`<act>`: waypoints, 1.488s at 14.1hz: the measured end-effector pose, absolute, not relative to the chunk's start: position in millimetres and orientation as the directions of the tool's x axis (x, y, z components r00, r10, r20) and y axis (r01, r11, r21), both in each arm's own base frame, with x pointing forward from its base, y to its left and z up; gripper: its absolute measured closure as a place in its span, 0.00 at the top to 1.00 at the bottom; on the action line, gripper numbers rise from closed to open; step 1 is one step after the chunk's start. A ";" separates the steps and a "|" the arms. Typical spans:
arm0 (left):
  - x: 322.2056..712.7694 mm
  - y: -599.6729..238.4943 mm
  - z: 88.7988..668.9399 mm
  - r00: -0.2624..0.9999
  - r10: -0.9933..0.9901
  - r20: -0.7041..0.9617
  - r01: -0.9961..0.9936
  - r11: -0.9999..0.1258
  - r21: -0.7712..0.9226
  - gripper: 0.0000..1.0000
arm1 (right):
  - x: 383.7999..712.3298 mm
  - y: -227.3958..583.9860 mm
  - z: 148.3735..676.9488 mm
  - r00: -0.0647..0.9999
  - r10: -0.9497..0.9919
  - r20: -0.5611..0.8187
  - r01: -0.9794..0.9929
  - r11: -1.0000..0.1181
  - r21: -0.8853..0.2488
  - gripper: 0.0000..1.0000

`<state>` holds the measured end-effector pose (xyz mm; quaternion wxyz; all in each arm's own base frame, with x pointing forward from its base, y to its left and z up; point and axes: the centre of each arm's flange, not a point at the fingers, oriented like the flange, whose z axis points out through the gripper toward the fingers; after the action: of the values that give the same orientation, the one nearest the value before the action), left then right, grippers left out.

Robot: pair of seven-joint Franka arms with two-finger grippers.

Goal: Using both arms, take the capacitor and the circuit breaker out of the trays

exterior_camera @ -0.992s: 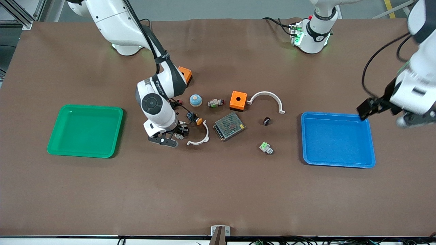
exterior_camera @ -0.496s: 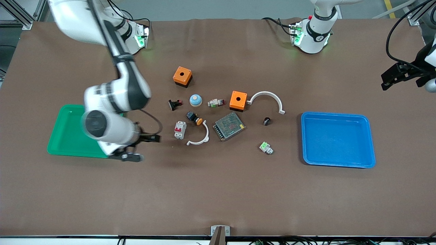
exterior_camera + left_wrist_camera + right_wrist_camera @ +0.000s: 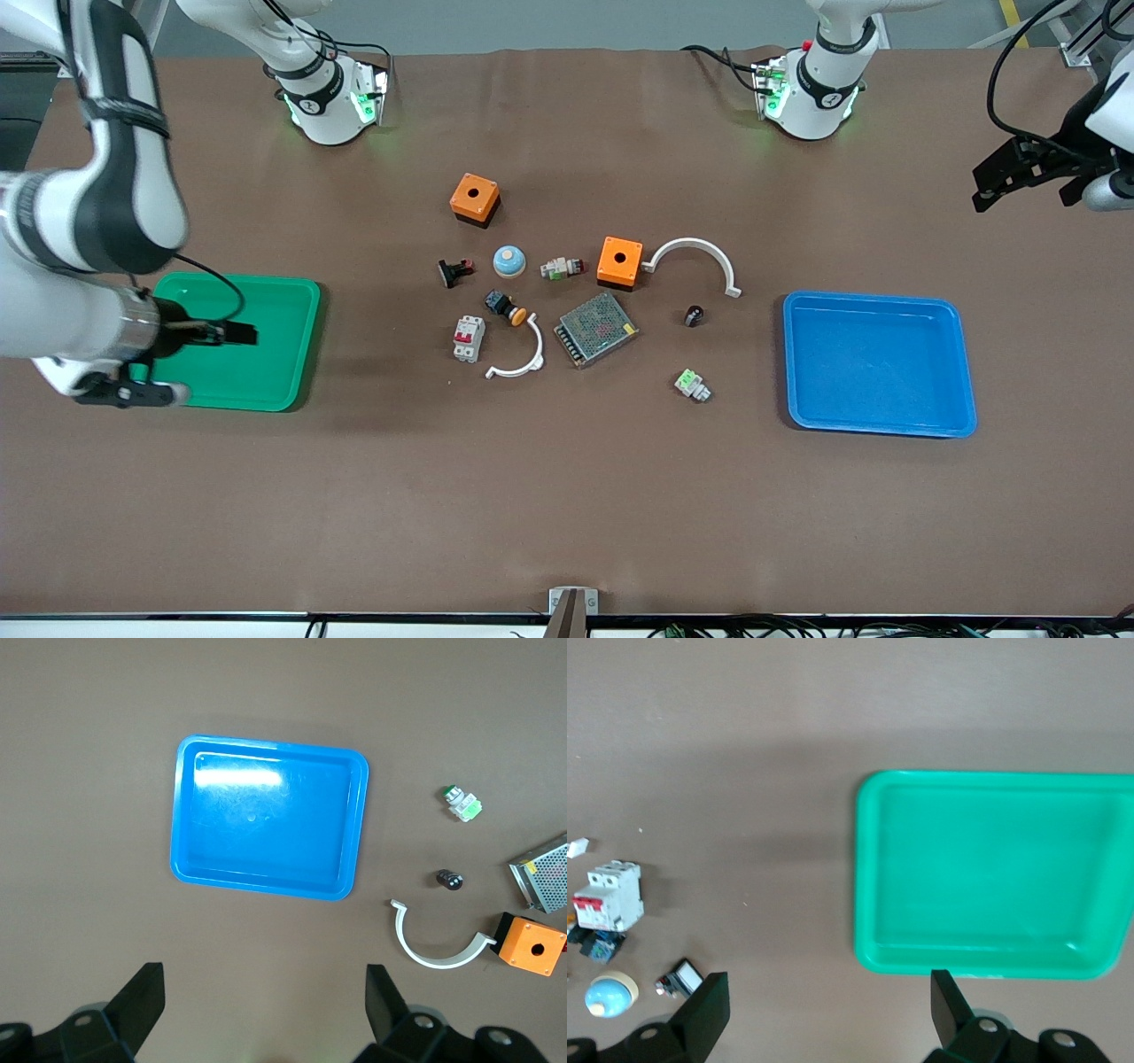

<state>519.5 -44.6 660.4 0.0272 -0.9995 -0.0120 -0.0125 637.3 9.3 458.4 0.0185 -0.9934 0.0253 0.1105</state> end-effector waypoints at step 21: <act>515.0 -64.1 655.9 1.000 -0.004 0.016 -0.003 -0.998 -0.059 1.00 | 606.7 -49.0 573.8 0.986 -0.125 -0.107 -0.129 -0.991 -0.031 1.00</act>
<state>515.0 -64.1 655.9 0.0296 -0.9995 0.0017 -0.0081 606.7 -49.0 573.8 0.0189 -0.9964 0.0637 0.0525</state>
